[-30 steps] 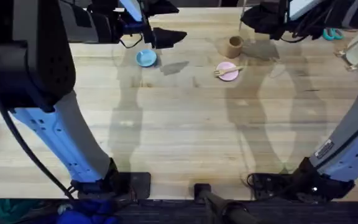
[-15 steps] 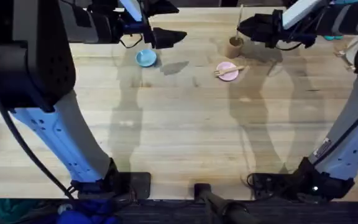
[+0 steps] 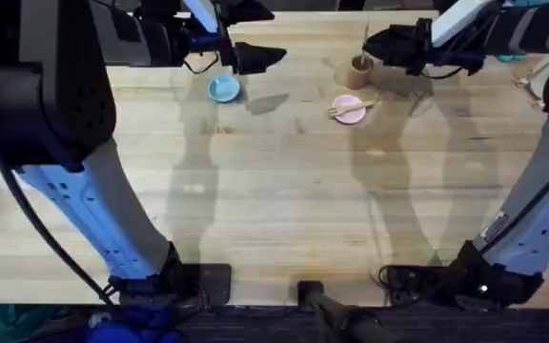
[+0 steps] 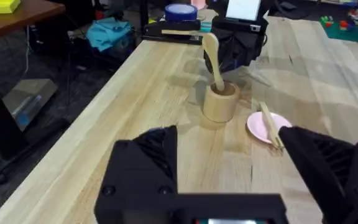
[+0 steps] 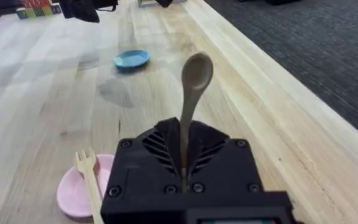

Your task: Pick up a utensil and set it on the pink plate, then put the other utensil in the container.

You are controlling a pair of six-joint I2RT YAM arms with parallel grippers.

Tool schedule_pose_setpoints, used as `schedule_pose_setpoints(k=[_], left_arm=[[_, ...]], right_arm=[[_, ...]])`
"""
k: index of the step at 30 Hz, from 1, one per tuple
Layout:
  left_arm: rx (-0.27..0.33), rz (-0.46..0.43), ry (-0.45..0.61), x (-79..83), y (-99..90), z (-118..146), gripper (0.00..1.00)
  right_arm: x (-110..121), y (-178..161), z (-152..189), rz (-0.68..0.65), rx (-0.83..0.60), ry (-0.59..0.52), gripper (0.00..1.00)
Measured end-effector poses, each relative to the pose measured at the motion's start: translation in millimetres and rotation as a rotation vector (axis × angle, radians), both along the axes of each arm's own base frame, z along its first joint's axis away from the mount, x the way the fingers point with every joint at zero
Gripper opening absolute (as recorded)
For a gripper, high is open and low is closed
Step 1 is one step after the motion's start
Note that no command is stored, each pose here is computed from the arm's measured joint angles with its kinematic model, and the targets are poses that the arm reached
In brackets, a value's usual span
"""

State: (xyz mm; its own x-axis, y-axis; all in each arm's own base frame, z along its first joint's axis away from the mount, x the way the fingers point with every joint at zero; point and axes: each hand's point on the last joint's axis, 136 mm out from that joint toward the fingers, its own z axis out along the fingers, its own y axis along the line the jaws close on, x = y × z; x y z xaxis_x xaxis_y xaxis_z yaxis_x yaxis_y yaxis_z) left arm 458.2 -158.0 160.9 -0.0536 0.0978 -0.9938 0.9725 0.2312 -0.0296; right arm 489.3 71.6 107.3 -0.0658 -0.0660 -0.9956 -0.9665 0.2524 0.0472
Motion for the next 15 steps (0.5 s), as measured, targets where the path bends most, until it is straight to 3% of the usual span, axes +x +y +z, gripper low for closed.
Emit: schedule_pose_setpoints(k=[15], left_arm=[[0.0, 0.0, 0.0, 0.0, 0.0, 0.0, 0.993]], right_arm=[[-4.6, -0.3, -14.5, -0.02, -0.052, 0.056, 0.032]])
